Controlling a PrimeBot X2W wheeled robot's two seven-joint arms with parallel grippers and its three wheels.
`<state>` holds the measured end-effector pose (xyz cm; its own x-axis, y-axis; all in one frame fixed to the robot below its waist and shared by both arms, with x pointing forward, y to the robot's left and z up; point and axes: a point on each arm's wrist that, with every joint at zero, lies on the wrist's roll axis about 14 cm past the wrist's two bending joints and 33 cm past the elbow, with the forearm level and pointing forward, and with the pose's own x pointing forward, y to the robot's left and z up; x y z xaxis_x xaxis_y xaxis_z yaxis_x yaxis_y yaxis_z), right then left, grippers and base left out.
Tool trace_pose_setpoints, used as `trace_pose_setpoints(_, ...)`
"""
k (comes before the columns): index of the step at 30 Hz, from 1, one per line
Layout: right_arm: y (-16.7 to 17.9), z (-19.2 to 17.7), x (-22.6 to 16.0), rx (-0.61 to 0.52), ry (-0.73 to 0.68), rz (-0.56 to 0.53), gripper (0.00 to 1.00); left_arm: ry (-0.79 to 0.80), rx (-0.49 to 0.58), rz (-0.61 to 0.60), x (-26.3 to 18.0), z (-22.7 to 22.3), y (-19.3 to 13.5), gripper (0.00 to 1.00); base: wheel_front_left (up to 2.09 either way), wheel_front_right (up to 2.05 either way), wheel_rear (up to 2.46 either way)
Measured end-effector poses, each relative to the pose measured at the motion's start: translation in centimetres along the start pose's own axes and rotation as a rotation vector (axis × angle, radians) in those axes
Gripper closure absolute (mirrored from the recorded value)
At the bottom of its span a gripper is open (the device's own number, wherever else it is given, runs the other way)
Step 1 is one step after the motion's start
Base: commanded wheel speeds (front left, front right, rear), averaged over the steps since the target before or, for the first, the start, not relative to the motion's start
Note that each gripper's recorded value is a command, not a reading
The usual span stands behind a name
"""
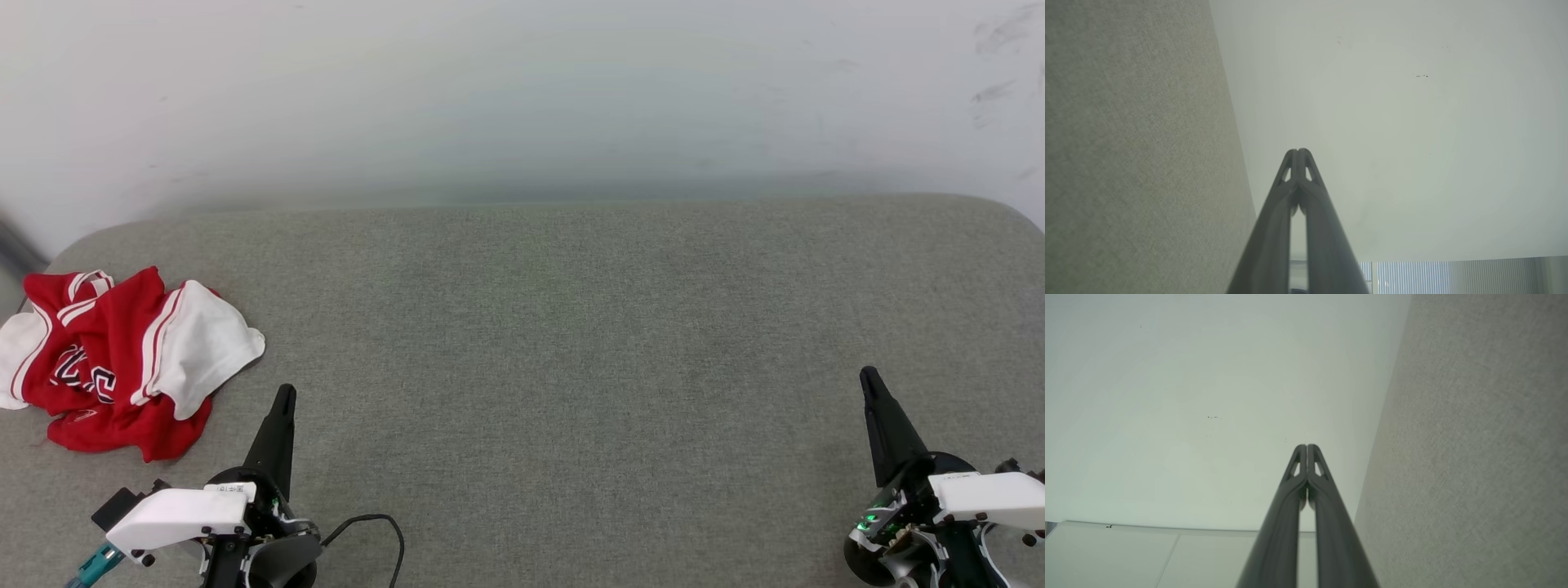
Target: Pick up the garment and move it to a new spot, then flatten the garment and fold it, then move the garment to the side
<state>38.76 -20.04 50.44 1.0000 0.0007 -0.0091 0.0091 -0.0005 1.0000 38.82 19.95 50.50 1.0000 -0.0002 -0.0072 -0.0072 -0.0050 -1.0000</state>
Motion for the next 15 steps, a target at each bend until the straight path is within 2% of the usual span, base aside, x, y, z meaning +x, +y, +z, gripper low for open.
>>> trace_pose_setpoints(15, 0.0, 0.0, 0.0, 0.0, 0.0, 0.0, 1.0, 0.0, 0.0, 0.0, 0.0, 0.0, 0.0, 1.0, 0.0, 0.0, 0.0)
